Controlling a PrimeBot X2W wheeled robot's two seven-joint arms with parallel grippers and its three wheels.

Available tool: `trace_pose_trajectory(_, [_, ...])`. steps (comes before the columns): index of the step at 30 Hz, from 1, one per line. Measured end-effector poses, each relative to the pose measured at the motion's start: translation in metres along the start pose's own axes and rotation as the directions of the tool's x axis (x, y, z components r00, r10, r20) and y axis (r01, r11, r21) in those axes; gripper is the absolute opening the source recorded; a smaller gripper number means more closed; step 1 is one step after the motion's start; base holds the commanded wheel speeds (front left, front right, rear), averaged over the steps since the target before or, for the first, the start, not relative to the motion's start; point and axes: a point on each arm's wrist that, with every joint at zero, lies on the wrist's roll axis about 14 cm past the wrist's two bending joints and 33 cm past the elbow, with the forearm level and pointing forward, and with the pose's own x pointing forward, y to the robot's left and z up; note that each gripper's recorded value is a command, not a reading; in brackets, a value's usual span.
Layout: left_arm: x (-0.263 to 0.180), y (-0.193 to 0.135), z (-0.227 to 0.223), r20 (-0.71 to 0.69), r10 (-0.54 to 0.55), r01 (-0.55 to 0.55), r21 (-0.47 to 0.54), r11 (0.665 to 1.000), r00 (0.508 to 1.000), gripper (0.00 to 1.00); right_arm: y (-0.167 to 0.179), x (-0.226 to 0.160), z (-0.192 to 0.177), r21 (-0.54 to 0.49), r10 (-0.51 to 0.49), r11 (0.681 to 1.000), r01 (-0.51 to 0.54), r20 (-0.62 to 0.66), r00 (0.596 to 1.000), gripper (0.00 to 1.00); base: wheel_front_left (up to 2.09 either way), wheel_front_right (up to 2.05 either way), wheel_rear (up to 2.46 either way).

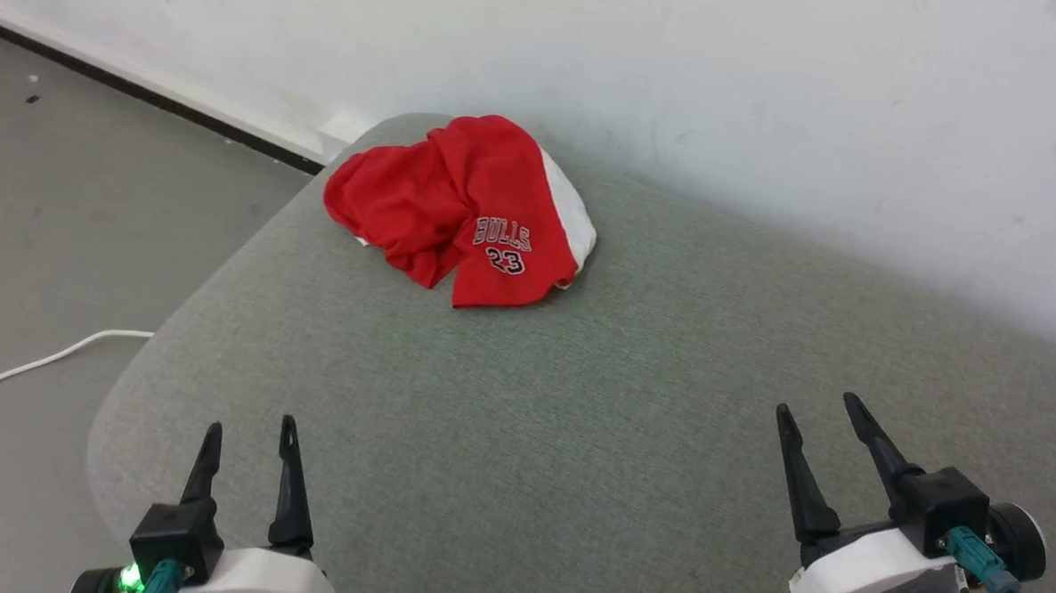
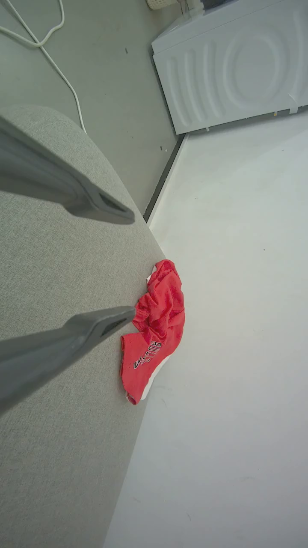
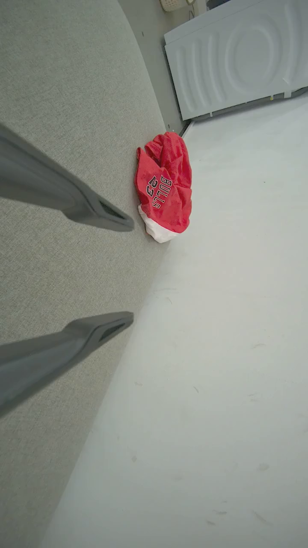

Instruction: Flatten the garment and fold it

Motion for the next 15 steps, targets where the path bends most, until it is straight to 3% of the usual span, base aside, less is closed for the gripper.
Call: trace_pose_trajectory(15, [-0.019, 0.031, -0.002, 0.01, 0.099, -0.099, -0.01, 0.995, 0.995, 1.0, 0.025, 0.013, -0.003, 0.01, 0.078, 0.997, -0.078, 0.01, 0.997, 1.0, 0.0, 0.0, 0.0])
